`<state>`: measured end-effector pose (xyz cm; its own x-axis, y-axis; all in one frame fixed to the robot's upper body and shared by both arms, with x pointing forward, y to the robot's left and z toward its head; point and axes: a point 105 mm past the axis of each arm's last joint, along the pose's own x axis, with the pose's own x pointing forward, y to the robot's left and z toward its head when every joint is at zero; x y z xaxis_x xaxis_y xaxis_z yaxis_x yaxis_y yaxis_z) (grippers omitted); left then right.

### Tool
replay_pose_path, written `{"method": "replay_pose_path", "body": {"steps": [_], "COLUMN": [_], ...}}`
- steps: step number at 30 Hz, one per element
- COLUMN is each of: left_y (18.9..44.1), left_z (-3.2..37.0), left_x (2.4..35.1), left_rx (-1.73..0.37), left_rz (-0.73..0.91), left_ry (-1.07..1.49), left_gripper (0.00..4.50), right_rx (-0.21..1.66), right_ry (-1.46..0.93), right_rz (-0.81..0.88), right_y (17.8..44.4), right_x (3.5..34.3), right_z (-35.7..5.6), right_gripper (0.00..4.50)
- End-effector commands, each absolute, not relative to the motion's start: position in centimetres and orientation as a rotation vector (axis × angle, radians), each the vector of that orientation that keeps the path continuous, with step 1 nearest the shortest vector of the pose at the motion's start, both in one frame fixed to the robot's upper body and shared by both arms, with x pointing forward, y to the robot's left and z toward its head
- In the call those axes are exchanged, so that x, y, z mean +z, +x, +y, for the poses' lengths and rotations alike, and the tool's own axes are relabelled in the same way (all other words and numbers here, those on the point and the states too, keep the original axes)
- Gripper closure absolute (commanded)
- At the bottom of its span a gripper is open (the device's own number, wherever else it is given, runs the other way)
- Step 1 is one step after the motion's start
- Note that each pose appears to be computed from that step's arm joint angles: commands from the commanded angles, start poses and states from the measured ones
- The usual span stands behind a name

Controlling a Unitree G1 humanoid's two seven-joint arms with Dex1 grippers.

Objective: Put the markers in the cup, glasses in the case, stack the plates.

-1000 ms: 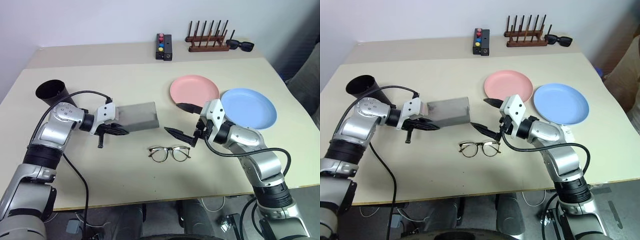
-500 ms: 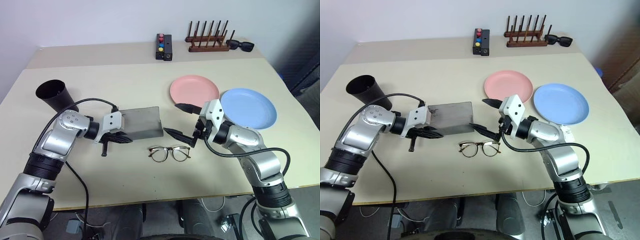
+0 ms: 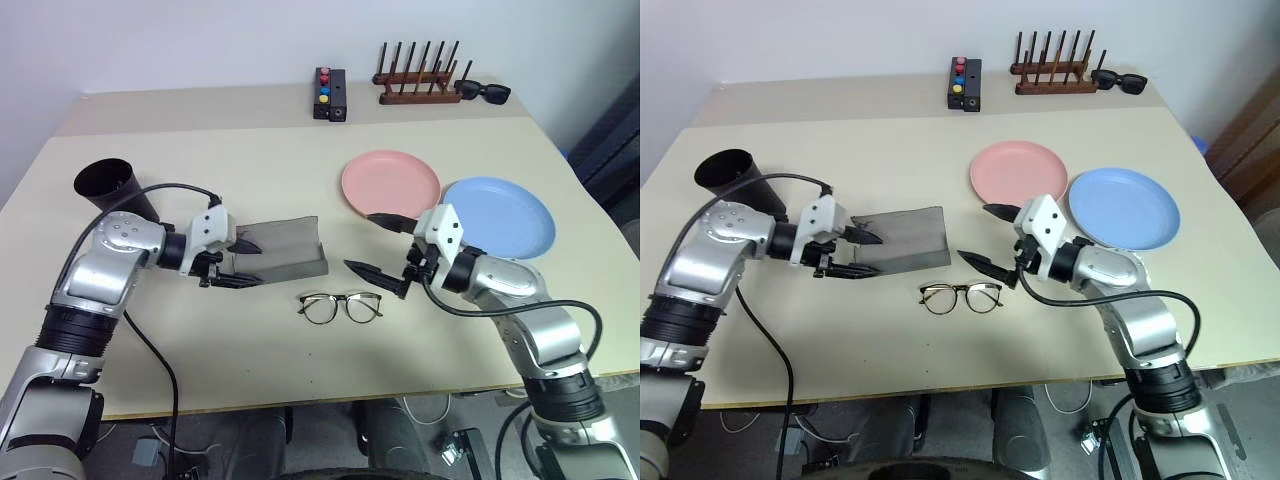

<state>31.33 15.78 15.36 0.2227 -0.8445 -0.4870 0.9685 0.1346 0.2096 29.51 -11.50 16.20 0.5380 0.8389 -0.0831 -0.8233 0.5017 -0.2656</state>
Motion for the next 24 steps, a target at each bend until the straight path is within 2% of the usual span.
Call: {"method": "replay_pose_path", "body": {"steps": [1,5,13,24], "left_y": [30.3,29.2,29.6,29.4], "left_z": [13.2,9.9,4.7,2.4], "left_x": [17.3,16.5,14.2,11.6], "left_rx": [-1.423,-1.537,-1.689,-1.798], "left_rz": [0.179,0.162,0.195,0.253], "left_ry": [0.567,0.572,0.632,0.698], "left_gripper": [0.05,0.05,0.05,0.05], "right_rx": [1.009,1.023,0.993,0.942], "right_ry": [-0.31,-0.35,-0.37,-0.36], "right_rz": [-0.072,0.005,0.051,0.066], "right_y": [28.6,27.6,26.7,25.7], "right_x": [17.1,16.1,15.1,14.8], "right_z": [-12.5,-13.7,-14.6,-14.6], "right_gripper": [0.0,0.0,0.0,0.0]}}
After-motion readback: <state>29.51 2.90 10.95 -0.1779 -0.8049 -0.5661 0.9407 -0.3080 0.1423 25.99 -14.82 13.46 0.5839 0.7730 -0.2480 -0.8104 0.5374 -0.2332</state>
